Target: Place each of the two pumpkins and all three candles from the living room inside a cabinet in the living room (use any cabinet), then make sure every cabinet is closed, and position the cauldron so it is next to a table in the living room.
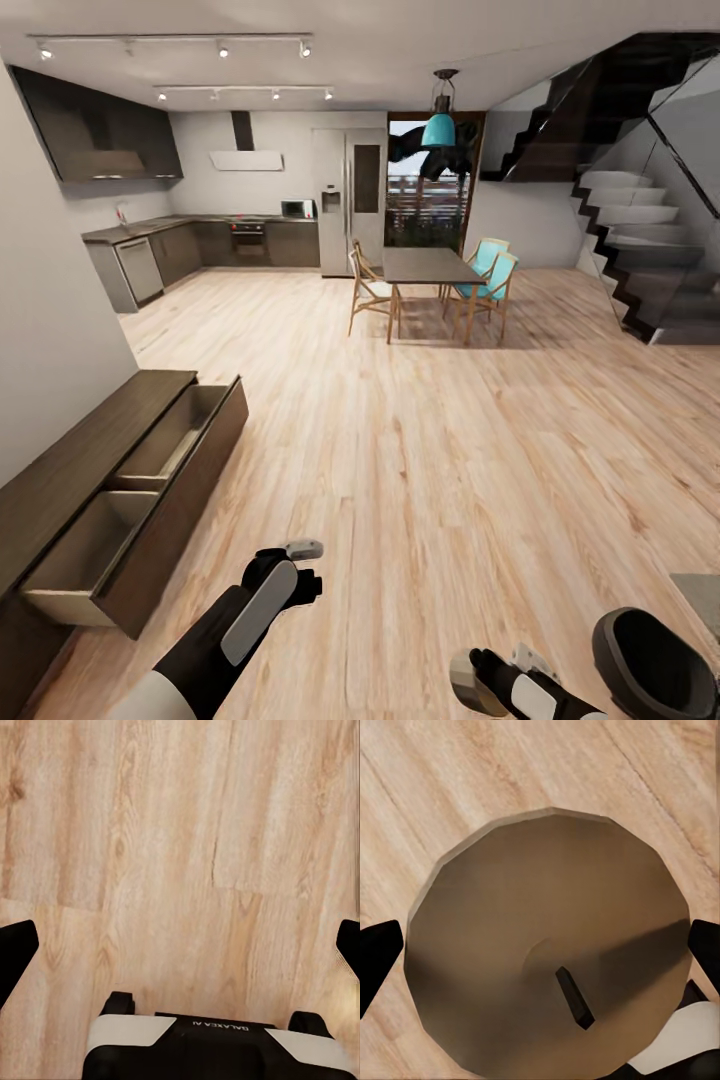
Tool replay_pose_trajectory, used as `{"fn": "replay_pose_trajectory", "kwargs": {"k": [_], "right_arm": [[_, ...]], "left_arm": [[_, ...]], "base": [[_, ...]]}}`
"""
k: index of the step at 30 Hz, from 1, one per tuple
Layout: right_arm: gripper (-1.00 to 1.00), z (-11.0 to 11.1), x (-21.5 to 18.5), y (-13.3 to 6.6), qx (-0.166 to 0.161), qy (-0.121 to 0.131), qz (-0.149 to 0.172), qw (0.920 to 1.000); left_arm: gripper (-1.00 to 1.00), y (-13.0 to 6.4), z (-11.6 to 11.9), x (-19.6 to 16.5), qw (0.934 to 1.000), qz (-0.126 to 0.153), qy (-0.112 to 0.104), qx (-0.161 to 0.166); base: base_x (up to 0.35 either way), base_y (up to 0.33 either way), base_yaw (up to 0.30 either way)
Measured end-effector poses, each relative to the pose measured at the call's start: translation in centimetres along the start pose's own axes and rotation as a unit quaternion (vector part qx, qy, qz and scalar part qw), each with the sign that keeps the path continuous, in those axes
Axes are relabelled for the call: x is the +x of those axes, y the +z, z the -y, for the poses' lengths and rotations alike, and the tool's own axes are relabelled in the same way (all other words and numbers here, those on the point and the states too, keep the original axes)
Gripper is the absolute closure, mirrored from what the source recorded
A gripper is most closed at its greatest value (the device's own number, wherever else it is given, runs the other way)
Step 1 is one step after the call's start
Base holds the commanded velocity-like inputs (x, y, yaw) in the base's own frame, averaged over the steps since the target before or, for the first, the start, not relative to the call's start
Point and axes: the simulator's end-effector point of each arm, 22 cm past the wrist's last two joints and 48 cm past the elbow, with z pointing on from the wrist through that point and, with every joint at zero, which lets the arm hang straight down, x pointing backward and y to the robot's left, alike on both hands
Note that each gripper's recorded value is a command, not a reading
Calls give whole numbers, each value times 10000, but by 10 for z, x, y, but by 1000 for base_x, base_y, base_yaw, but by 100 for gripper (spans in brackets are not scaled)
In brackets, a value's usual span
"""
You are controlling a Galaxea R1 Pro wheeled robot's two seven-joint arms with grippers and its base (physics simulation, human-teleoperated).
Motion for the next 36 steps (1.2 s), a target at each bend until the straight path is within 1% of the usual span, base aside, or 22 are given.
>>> {"fn": "replay_pose_trajectory", "kwargs": {"k": [5, 8, 36], "right_arm": [[100, 0, 0, 0, 1, 5, -1, 10000], [100, 0, 0, 0, 1, 9, -2, 10000], [100, -1, -1, 0, -1, -15, 41, 10000]], "left_arm": [[-100, 0, 0, 0, 10000, -5, 5, -3], [-100, 0, -1, 0, 10000, -6, 5, -5], [-100, 0, 0, 0, 10000, -6, 2, -5]], "base": [[335, 0, -246], [335, 0, -87], [334, 0, -3]]}}
